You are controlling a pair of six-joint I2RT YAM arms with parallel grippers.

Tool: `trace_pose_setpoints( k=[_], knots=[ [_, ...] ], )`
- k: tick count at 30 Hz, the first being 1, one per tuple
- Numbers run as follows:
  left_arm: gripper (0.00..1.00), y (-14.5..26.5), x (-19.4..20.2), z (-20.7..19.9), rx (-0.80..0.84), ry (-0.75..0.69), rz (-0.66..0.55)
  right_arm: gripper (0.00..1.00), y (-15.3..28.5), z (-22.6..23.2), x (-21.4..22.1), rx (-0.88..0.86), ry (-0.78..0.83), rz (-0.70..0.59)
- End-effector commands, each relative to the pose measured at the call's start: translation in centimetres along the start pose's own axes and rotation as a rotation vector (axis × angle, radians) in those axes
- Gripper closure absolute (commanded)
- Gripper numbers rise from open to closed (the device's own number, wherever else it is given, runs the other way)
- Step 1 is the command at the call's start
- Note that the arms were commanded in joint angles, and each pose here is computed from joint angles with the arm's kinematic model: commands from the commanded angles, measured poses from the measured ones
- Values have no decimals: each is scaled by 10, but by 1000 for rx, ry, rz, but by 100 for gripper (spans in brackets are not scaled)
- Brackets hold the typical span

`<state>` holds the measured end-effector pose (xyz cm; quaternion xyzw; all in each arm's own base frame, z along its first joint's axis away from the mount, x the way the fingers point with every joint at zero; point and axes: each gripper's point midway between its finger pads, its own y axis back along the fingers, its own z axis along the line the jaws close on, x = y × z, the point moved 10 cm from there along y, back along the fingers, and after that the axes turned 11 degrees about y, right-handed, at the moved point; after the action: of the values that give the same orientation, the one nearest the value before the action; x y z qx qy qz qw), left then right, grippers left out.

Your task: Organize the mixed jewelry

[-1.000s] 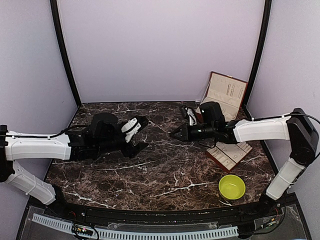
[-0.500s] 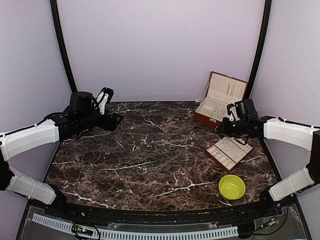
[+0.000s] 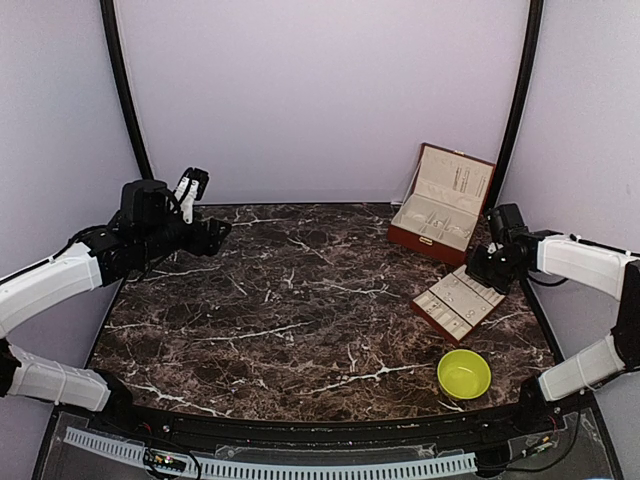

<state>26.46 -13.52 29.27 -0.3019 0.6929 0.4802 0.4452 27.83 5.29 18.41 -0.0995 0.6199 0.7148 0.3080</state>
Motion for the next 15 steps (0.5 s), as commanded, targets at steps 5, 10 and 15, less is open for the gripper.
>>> trace_pose_setpoints(
  k=[5,10,15],
  knots=[
    [18,10,-2,2,2,8,-20,100,3,-24,-8,271,-149,-81],
    [18,10,-2,1,8,8,-19,100,-5,-31,-7,304,-214,-107],
    [18,10,-2,1,7,8,-19,100,-14,-35,-5,339,-233,-112]
  ],
)
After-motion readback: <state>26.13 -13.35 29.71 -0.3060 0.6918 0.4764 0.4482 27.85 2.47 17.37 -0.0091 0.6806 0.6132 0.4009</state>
